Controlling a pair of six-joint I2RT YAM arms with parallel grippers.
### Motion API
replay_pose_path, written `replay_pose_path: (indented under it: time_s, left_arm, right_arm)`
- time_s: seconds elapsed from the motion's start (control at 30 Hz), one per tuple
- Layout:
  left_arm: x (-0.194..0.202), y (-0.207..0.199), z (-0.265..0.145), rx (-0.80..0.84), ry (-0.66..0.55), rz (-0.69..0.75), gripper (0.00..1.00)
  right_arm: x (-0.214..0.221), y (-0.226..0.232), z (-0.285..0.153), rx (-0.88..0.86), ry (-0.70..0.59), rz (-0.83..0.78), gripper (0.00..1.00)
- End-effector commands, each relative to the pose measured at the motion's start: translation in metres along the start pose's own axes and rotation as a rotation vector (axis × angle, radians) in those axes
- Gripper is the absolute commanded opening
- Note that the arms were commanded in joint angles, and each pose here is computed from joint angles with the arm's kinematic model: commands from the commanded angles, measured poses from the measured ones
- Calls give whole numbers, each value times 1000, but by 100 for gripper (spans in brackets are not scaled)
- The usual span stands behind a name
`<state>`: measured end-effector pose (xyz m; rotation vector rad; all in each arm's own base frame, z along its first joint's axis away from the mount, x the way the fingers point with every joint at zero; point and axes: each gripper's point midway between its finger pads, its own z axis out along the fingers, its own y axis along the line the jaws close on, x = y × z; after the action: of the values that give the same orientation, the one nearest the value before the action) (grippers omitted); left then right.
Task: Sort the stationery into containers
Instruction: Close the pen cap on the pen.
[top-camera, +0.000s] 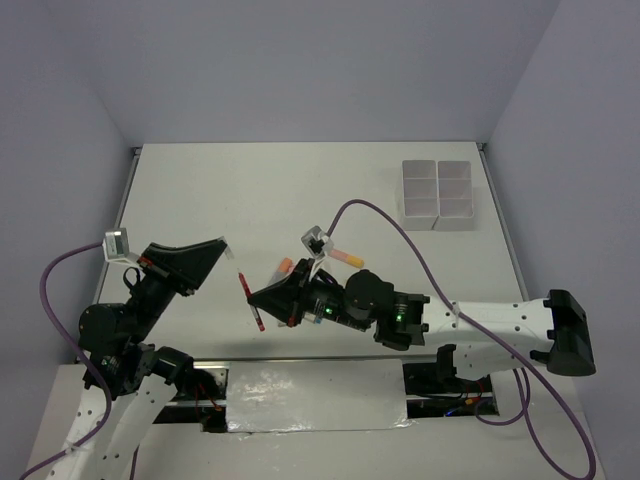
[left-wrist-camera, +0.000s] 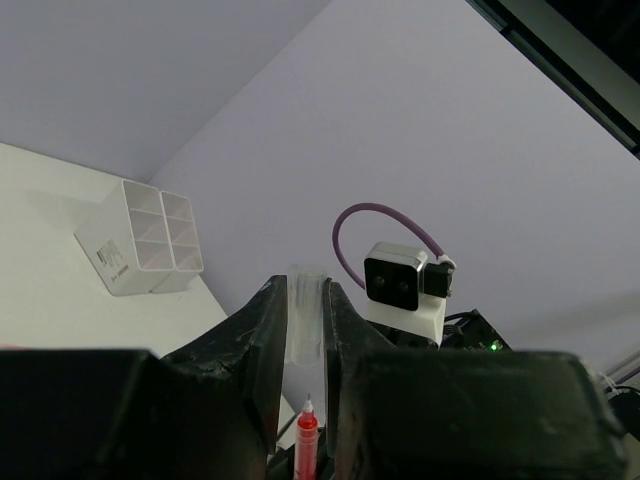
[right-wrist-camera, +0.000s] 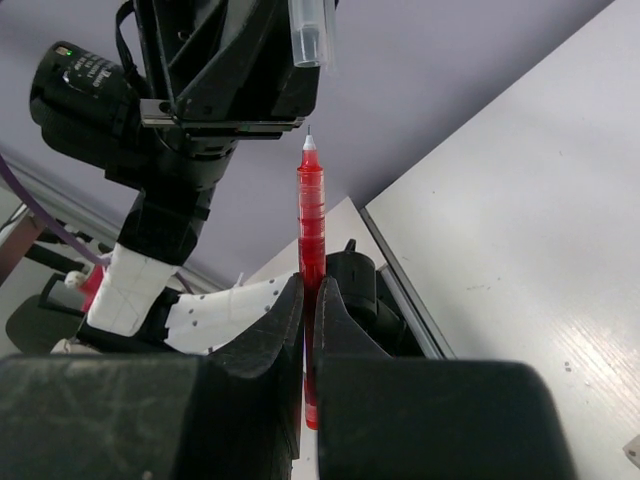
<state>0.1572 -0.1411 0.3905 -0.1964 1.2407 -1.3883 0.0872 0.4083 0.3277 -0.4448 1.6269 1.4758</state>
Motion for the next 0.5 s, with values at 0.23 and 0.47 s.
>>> replay_pose_path:
  time_s: [0.23,0.47]
  left_arm:
    - [-11,-17,0,39,-34,8,0]
    - [-10,-11,0,12,-28,13,0]
  right_arm:
    - [-23,20,12,-35,-54,-26,0]
    - [-26,20,12,-30,-55,-36,0]
